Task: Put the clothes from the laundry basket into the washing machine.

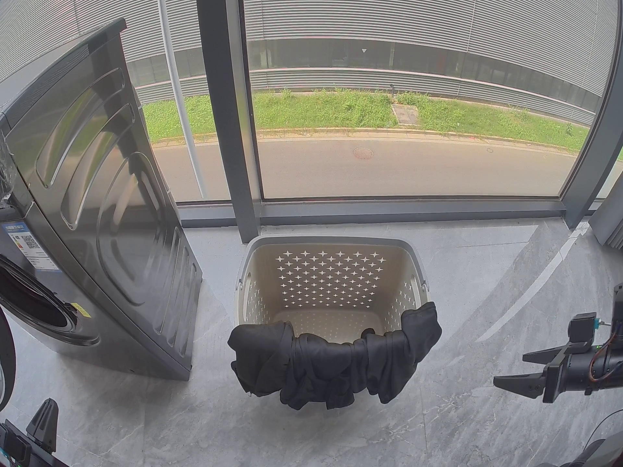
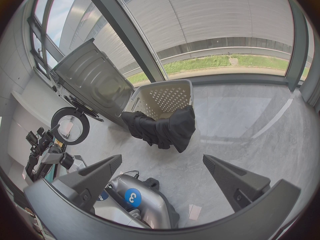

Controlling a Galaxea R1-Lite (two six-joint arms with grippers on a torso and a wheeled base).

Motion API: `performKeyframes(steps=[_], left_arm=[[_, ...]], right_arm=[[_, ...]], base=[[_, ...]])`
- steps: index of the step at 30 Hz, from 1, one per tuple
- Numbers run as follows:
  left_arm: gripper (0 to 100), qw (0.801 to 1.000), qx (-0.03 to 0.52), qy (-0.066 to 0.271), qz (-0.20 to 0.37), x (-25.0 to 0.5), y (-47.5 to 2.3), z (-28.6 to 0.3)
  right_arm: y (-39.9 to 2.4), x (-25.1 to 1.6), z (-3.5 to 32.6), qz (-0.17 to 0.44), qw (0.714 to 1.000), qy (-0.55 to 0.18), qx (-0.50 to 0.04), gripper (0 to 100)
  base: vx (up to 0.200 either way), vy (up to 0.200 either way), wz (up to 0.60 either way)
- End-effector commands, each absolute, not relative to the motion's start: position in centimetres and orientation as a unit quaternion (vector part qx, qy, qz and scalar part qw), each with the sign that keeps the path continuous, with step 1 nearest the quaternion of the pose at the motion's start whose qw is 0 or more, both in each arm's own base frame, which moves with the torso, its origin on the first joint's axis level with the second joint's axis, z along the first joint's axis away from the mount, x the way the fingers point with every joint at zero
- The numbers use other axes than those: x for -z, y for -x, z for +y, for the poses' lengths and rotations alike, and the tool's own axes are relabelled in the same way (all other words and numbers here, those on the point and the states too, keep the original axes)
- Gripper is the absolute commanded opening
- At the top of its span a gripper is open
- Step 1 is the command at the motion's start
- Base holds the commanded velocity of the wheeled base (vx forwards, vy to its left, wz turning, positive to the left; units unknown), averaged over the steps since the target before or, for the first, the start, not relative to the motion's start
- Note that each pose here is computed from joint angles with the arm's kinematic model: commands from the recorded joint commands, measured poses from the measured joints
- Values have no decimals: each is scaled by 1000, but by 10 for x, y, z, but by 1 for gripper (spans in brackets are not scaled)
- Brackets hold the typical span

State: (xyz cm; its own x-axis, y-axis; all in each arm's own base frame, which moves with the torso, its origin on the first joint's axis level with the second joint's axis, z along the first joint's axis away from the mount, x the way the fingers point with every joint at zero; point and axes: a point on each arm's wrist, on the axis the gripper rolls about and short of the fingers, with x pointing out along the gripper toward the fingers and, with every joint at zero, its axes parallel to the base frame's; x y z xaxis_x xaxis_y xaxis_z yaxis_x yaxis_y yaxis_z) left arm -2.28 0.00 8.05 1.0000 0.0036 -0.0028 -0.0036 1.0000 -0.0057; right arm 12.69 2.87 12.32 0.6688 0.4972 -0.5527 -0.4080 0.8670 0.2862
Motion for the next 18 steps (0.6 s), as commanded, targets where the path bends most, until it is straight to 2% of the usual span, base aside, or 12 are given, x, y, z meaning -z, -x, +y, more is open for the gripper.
performKeyframes(steps=[1, 6, 18], left_arm=[[0, 1000, -2, 1, 2, -75, 23, 0], [0, 1000, -2, 1, 2, -75, 23, 0], [0, 1000, -2, 2, 2, -75, 23, 0]], right_arm=[[-145, -104, 34, 378, 890, -72, -244, 100], [-159, -97, 37, 385, 890, -67, -234, 100], [-211, -51, 63, 395, 887, -50, -234, 100]], base=[[-200, 0, 0], [0, 0, 0], [0, 0, 0]])
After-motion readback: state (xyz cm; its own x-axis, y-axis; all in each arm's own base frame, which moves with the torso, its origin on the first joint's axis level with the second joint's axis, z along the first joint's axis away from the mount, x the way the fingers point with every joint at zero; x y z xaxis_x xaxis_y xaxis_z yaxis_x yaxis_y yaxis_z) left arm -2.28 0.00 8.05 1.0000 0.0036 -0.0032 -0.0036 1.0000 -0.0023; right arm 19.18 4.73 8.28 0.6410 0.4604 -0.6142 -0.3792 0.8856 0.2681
